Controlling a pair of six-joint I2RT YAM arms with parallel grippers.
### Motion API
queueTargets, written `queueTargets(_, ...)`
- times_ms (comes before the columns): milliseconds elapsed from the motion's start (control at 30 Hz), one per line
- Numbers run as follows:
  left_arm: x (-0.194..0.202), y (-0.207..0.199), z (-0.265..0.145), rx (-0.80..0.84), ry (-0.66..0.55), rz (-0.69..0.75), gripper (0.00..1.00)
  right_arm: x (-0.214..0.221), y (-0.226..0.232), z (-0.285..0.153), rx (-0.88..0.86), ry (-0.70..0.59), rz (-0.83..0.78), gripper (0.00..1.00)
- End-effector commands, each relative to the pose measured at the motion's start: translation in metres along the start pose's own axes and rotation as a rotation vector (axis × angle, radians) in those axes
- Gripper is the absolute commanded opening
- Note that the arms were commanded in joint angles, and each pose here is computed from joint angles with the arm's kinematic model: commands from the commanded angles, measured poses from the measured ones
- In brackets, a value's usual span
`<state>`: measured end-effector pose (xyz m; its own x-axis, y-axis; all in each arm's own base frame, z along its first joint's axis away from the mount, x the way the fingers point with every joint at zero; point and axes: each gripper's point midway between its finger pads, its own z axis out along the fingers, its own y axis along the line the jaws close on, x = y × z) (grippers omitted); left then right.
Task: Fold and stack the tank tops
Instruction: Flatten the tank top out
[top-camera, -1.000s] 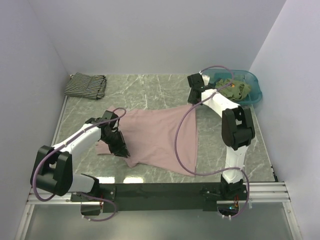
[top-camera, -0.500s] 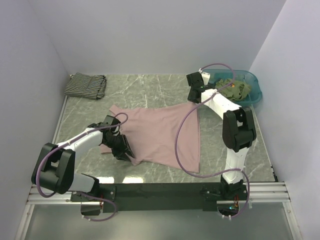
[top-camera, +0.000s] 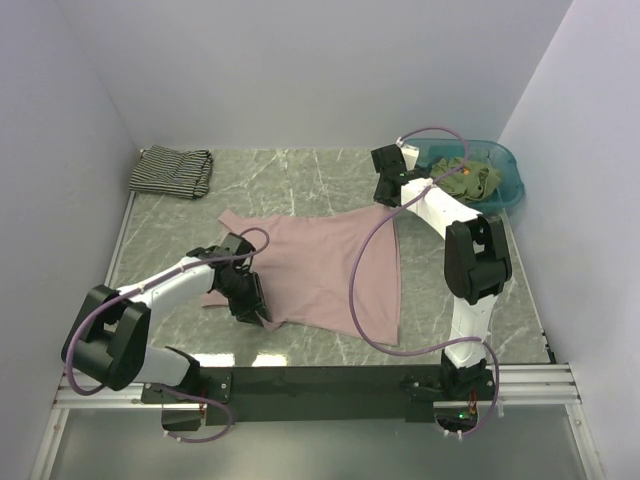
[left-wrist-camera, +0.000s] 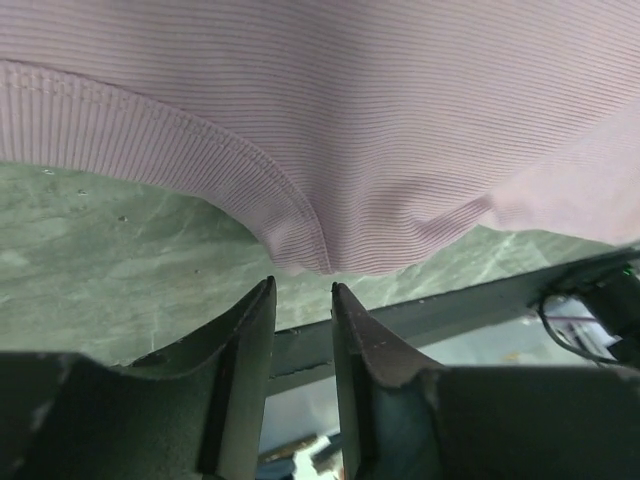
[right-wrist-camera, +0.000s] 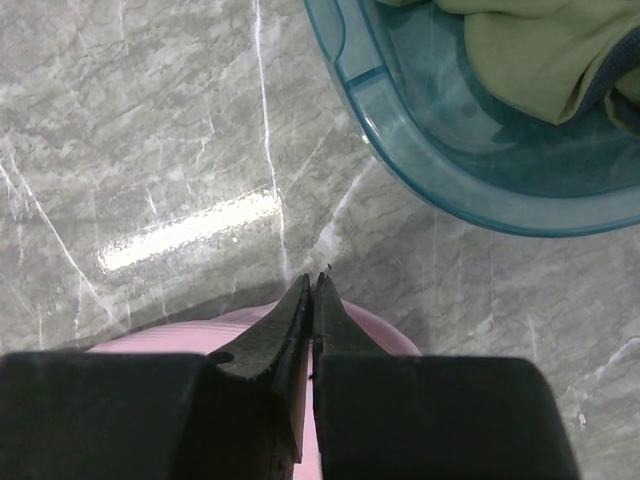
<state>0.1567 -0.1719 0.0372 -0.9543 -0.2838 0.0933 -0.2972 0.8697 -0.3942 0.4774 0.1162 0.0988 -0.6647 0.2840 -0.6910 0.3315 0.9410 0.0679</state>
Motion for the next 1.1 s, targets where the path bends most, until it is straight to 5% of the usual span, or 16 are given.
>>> queueTargets(0,-0.015,-0.011,-0.009,-0.031,-0.087,0.041,0.35,-0.026,0.006,-0.012,-0.006,-0.071,0.038,0.00)
queueTargets(200,-0.018,-0.021,-0.007,-0.057,-0.138,0.114,0.41,-0.026,0.008,-0.013,-0.012,-0.073,0.037,0.00)
queueTargets(700,-0.009,-0.022,0.015,-0.243,-0.179,0.299,0.38,-0.030,0.014,-0.009,-0.030,-0.079,0.028,0.00)
queueTargets(933,-0.004,-0.003,0.030,-0.370,-0.170,0.325,0.29,-0.034,0.016,-0.007,-0.035,-0.083,0.016,0.00)
queueTargets(1067,0.003,0.008,0.035,-0.414,-0.138,0.330,0.15,-0.037,0.017,-0.006,-0.033,-0.089,0.012,0.00)
